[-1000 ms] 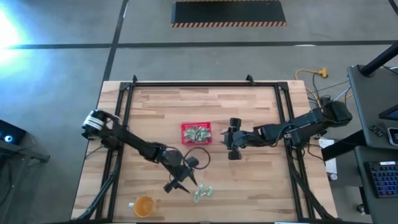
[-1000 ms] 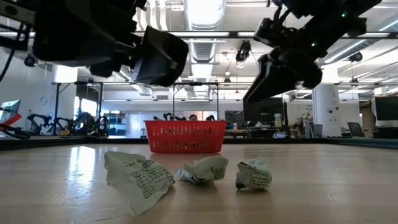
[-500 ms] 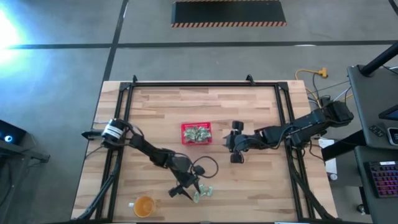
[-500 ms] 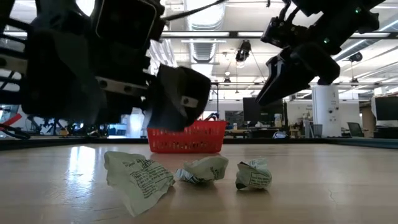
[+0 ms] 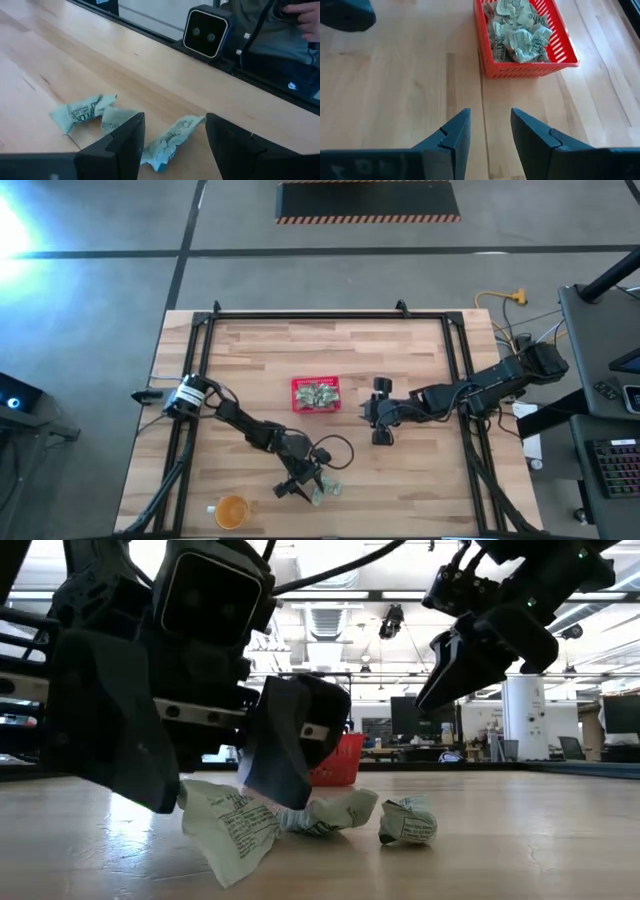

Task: Pick and place items into bin
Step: Put the stevia packet into the red bin

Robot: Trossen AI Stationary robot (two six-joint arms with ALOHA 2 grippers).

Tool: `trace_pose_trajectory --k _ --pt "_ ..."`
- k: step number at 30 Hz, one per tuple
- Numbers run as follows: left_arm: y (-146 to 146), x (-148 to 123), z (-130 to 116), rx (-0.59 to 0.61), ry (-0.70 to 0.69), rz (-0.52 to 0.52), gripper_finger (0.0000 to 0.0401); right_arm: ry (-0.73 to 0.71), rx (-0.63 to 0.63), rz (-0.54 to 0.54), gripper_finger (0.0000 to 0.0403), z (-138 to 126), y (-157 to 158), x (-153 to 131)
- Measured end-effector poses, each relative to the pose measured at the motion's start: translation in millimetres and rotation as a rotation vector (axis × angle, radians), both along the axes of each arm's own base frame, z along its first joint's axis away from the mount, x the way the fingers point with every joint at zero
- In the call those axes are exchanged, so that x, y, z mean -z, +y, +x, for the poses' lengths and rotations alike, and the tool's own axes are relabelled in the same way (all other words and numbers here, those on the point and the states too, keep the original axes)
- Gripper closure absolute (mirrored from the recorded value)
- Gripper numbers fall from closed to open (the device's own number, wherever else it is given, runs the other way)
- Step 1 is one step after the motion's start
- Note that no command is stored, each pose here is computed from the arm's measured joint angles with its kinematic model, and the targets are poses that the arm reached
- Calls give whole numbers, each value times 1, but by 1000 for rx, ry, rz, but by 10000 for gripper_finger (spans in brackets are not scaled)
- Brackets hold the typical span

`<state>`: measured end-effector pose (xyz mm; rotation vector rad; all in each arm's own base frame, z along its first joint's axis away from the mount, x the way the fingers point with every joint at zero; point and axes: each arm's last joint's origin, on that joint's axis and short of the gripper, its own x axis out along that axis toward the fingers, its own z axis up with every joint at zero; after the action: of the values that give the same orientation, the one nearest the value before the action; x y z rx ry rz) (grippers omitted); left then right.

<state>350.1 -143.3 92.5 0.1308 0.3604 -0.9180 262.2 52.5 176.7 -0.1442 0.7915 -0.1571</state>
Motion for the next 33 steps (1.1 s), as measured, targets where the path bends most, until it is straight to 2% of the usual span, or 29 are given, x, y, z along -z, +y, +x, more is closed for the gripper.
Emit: trace_pose_trajectory --k 3,6,19,26,30,33 --pt "1 1 0 -1 7 3 212 6 -2 -2 275 -1 1 0" --pt "1 2 0 -1 17 7 234 7 -4 -2 275 -1 1 0" --pt "8 3 1 -19 43 21 390 9 -4 -3 285 -1 1 1" --pt "11 -1 1 -29 47 18 399 11 -4 -4 288 -1 1 1" --pt "13 -14 -3 -39 77 33 400 12 -7 -6 291 -1 1 1" --pt "18 -31 -8 -92 91 92 401 12 -7 -7 291 -1 1 1"
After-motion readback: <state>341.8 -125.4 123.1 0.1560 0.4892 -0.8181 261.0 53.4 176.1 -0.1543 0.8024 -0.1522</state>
